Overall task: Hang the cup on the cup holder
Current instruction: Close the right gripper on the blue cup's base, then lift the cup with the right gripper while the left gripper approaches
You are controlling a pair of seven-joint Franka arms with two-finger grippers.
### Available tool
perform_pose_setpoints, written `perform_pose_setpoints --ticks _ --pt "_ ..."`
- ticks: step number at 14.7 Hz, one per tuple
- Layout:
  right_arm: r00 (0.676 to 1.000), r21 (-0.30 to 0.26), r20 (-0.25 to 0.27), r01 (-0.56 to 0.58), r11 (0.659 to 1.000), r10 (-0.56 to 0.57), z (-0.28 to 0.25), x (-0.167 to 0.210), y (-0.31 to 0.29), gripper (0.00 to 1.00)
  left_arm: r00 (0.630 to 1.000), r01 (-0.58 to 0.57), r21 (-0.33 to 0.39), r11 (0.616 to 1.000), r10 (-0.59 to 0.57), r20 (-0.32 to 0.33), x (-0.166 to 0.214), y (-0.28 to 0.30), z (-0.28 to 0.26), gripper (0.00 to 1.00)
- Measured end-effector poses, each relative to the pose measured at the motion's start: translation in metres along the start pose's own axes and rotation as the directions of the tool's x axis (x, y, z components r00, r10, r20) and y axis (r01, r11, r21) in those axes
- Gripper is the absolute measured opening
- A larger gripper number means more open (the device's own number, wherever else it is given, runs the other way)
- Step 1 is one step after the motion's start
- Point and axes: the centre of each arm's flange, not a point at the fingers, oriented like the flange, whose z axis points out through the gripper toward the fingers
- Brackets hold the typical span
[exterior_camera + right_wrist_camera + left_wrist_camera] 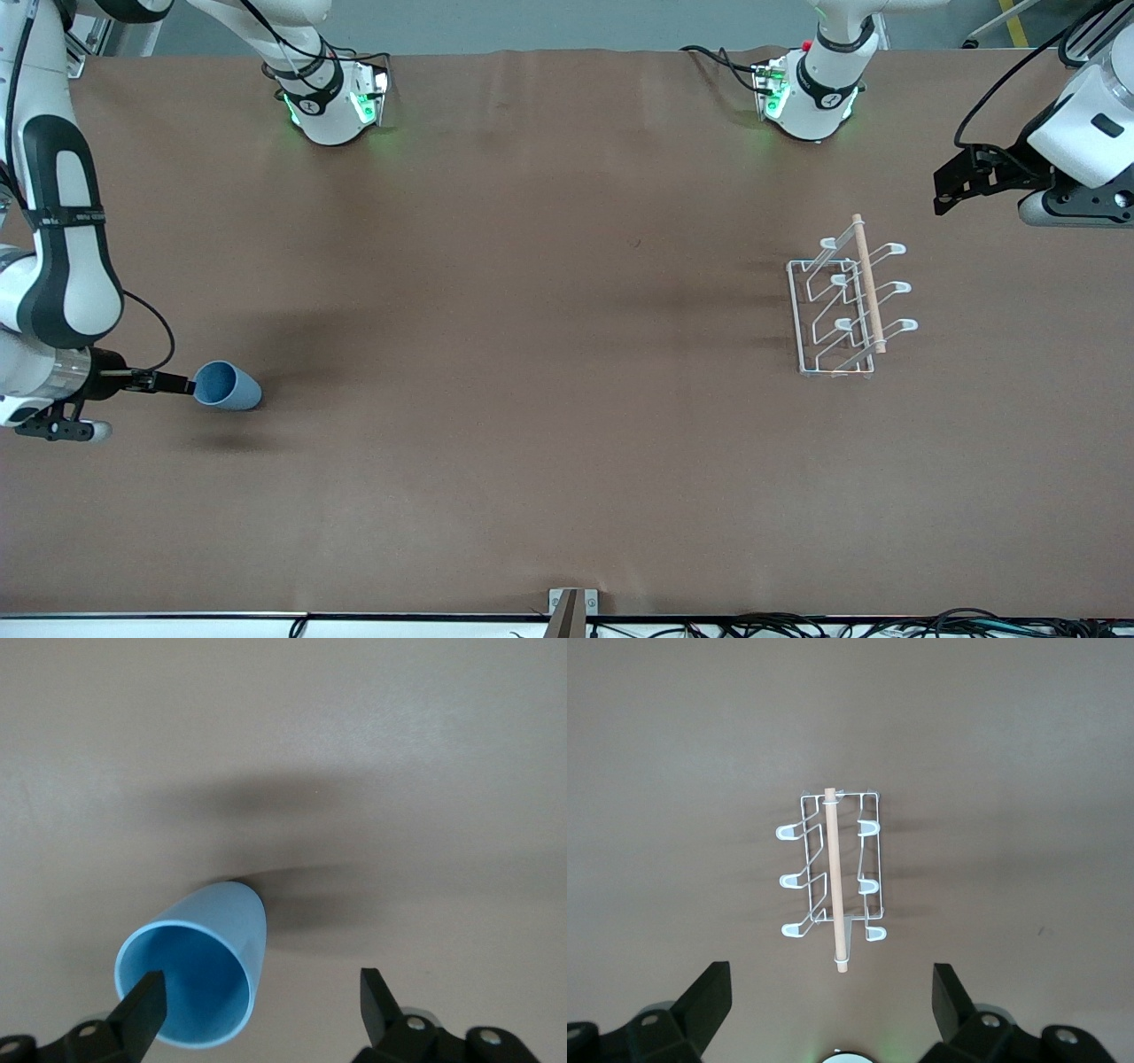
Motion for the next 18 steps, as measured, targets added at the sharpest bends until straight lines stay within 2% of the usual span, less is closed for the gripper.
perform_pose_setpoints --ticks 3,4,5,6,11,13,14,18 --pt "1.0 0.036 0.019 -0.001 0.999 0.0 0.021 0.002 -0.001 0.92 1.0 0.0 0.0 1.0 0.0 -0.001 0.0 0.0 0.0 1.0" --pt "1.0 0.046 0.023 -0.002 0.999 0.001 0.025 0.002 -0.001 0.87 1.0 0.0 0.0 1.0 0.0 -0.001 0.0 0.0 0.0 1.0" --pt "1.0 0.052 0.028 -0.001 0.999 0.0 0.029 0.002 -0.001 0.87 1.0 0.0 0.0 1.0 0.0 -0.001 0.0 0.0 -0.001 1.0" --pt "0.999 0.056 0.032 -0.001 0.998 -0.001 0.033 0.002 -0.001 0.81 1.0 0.0 0.0 1.0 0.0 -0.001 0.0 0.0 -0.001 1.0" --pt "0.998 0.071 0.06 0.021 0.997 -0.026 0.047 0.0 -0.003 0.27 1.0 0.0 0.0 1.0 0.0 0.001 0.001 0.0 0.0 1.0" --pt "0.995 0.09 0.09 0.031 0.995 -0.039 0.05 -0.004 -0.007 0.09 1.0 -0.01 0.0 1.0 0.01 0.002 0.001 -0.001 0.001 1.0" --pt "0.994 0.106 0.103 0.031 0.994 -0.041 0.05 -0.005 -0.009 0.06 1.0 -0.013 0.0 1.0 0.013 0.002 0.001 -0.002 0.001 1.0" --pt "0.989 0.148 0.123 0.061 0.987 -0.079 0.02 -0.008 -0.034 0.06 1.0 -0.014 -0.001 1.0 0.014 0.003 0.001 -0.002 0.001 1.0"
